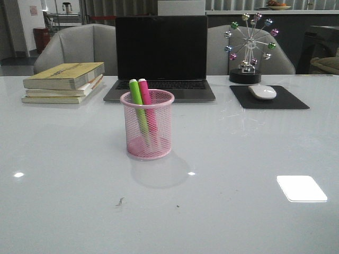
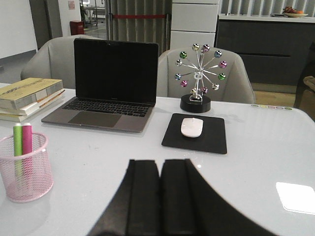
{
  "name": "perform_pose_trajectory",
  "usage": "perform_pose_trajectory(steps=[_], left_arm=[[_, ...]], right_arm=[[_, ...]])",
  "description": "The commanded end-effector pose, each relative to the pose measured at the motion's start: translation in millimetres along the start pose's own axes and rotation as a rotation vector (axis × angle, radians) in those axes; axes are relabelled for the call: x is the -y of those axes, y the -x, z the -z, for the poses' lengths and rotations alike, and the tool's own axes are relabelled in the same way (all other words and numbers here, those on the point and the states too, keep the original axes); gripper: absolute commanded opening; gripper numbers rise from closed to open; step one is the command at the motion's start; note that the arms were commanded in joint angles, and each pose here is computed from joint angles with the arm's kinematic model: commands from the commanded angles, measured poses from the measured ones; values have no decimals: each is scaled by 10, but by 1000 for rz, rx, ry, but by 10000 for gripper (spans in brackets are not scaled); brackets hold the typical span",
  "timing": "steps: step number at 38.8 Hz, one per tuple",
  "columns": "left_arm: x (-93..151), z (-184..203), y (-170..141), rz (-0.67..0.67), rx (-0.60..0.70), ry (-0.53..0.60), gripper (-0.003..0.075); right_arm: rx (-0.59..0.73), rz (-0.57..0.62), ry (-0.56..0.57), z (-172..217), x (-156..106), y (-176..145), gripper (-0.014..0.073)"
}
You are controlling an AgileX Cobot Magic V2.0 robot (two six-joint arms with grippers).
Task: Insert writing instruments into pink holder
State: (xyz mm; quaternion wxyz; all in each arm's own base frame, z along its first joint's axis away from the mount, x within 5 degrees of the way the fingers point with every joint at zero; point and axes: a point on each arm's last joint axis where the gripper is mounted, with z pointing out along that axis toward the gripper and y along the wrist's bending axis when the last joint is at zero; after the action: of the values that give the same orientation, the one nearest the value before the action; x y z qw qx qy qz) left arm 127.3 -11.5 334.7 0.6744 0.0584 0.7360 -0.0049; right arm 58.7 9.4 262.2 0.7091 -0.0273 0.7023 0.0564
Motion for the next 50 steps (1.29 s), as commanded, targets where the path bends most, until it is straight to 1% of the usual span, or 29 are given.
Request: perform_pose_trajectory(steps=[1,7,12,21,26,32,35,44,50], left_arm=[[-6,22,173,11,111,0,383],[-6,22,173,11,111,0,383],[-6,22,173,11,111,0,383],[-6,22,173,11,111,0,383],[-6,22,173,11,111,0,383],[-6,22,173,11,111,0,383],[-6,22,173,11,111,0,383],[-6,22,173,11,111,0,383],[-6,22,173,11,111,0,383]], right_arm=[[125,-14,-28,76,25,42,50],[159,-12,-25,154,25,-114,50],[136,-13,-22,136,24,-138,50],[134,-13,-27,129,29,-163,50],[105,-17,-30,103,37,-272,50],[64,-57,-37,72,51,-424,50],[47,-39,-48,63,63,-482,50],[57,-75,-67,42,87,-597,50],[18,-52,-69,42,88,-629,50]])
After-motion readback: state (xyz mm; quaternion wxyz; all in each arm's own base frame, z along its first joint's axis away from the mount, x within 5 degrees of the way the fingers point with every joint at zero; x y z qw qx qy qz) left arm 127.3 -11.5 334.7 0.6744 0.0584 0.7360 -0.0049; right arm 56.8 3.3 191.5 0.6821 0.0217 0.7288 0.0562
